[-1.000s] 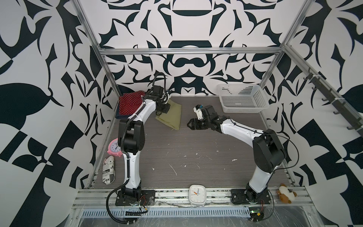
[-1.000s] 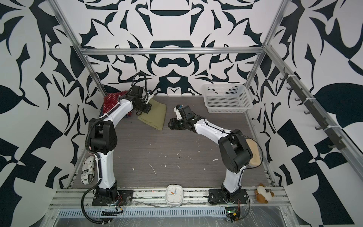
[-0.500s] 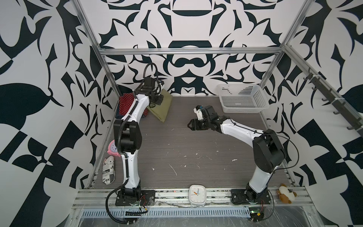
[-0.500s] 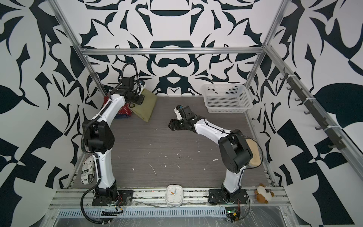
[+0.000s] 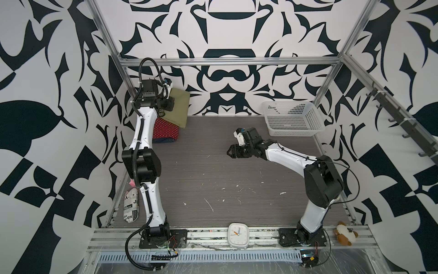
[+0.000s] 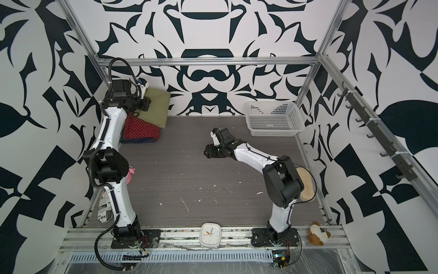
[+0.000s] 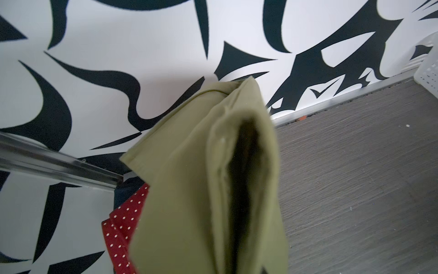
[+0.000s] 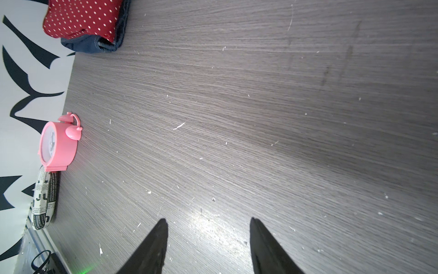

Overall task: Fold and stack the skirts
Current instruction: 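Carry the olive skirt with the left gripper onto the red dotted skirt stack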

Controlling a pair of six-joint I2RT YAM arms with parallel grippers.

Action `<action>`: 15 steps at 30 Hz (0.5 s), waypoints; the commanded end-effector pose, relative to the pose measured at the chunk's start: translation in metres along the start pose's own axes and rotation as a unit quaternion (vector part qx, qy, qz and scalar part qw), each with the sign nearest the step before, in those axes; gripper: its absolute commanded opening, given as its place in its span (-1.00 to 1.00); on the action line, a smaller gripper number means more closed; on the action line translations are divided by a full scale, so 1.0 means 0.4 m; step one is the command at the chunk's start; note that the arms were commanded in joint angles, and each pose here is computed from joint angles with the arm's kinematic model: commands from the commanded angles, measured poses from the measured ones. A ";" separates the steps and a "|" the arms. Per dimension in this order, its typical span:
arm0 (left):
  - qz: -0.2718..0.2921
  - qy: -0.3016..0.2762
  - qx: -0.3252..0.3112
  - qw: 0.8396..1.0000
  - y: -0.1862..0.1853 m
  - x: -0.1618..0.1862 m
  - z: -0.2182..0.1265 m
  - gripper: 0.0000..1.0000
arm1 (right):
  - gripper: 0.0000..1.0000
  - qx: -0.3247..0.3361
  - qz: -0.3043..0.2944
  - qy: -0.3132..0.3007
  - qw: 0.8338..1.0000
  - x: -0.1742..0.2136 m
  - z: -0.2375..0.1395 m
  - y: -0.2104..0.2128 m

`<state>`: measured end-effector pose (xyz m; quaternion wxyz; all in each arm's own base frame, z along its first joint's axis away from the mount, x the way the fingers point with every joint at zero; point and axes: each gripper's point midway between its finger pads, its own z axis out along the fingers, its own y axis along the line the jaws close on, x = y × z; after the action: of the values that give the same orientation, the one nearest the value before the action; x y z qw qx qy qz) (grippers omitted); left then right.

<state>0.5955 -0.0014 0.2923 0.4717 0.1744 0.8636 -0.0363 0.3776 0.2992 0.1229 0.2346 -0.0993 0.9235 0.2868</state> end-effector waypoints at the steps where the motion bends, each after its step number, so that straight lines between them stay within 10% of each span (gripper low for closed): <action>1: -0.028 0.016 0.026 0.999 0.056 0.059 0.022 -1.00 | 0.18 0.003 -0.013 -0.012 1.000 -0.034 -0.019 0.011; 8: -0.103 0.025 0.047 0.993 0.208 0.220 0.108 -0.79 | 0.17 0.009 -0.011 -0.004 1.000 -0.031 -0.015 0.008; 10: -0.104 0.049 0.043 0.992 0.240 0.284 0.149 -1.00 | 0.16 0.008 -0.010 -0.003 1.000 -0.035 -0.015 0.010; 13: -0.081 0.075 -0.020 0.994 0.314 0.355 0.209 -0.43 | 0.15 0.010 -0.011 0.001 1.000 -0.038 -0.020 0.015; 15: -0.058 0.097 -0.066 0.991 0.359 0.388 0.227 -0.38 | 0.14 0.008 -0.011 -0.001 1.000 -0.044 -0.025 0.020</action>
<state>0.6300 0.1456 0.1324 0.3957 0.0808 0.9136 -0.0466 0.3794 0.2993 0.1196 0.2189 -0.1027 0.9310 0.2735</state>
